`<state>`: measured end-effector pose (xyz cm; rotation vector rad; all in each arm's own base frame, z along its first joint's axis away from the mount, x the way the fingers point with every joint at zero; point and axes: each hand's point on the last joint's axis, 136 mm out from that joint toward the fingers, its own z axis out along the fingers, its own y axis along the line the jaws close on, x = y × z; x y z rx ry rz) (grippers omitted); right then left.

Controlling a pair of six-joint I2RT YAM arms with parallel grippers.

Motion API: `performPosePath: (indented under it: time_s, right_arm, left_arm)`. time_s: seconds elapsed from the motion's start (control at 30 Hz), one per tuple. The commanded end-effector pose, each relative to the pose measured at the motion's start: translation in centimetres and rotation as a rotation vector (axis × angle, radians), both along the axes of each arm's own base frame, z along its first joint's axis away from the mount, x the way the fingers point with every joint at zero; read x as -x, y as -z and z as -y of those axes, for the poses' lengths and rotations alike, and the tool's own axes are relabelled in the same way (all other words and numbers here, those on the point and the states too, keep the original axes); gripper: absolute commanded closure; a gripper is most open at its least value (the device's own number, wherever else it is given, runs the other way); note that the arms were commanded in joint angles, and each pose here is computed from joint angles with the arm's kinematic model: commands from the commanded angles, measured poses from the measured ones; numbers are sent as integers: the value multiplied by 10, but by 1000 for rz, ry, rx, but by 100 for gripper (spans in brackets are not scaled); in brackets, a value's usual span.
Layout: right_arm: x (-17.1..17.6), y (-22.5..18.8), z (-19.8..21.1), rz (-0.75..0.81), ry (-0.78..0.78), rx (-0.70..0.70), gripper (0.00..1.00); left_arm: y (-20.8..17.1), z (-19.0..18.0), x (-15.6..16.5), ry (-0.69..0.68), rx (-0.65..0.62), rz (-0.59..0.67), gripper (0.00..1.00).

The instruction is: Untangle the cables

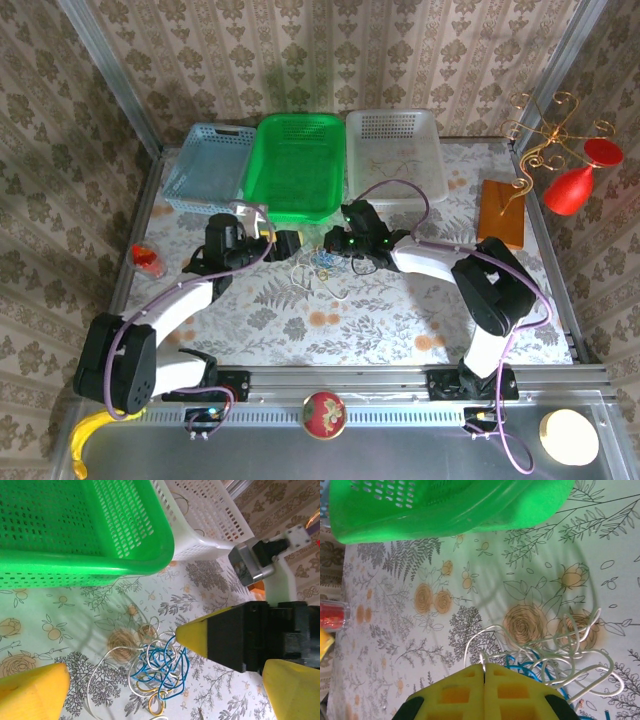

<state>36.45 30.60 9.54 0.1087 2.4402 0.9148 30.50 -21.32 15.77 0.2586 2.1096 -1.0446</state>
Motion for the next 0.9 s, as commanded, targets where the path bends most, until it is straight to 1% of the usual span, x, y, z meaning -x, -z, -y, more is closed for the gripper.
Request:
performPosePath:
  time_s: [0.0, 0.2, 0.53, 0.63, 0.8, 0.87]
  right_arm:
    - [4, -43, -8, 65, -55, -76, 100]
    - [17, -78, -12, 110, -100, -139, 100]
    - [31, -118, -18, 160, -136, -209, 100]
    - [35, -130, -20, 176, -140, -232, 100]
    - [40, -150, -24, 200, -141, -281, 100]
    - [42, -158, -25, 205, -142, -306, 100]
  left_arm:
    - [-1, 4, -2, 45, -2, 41, 0]
    - [4, 14, -3, 79, 16, 43, 0]
    - [-6, 42, 4, 186, 21, 134, 0]
    - [-8, 58, 10, 239, 15, 152, 0]
    - [-4, 70, 7, 252, -3, 166, 0]
    - [-1, 72, 4, 249, -4, 171, 4]
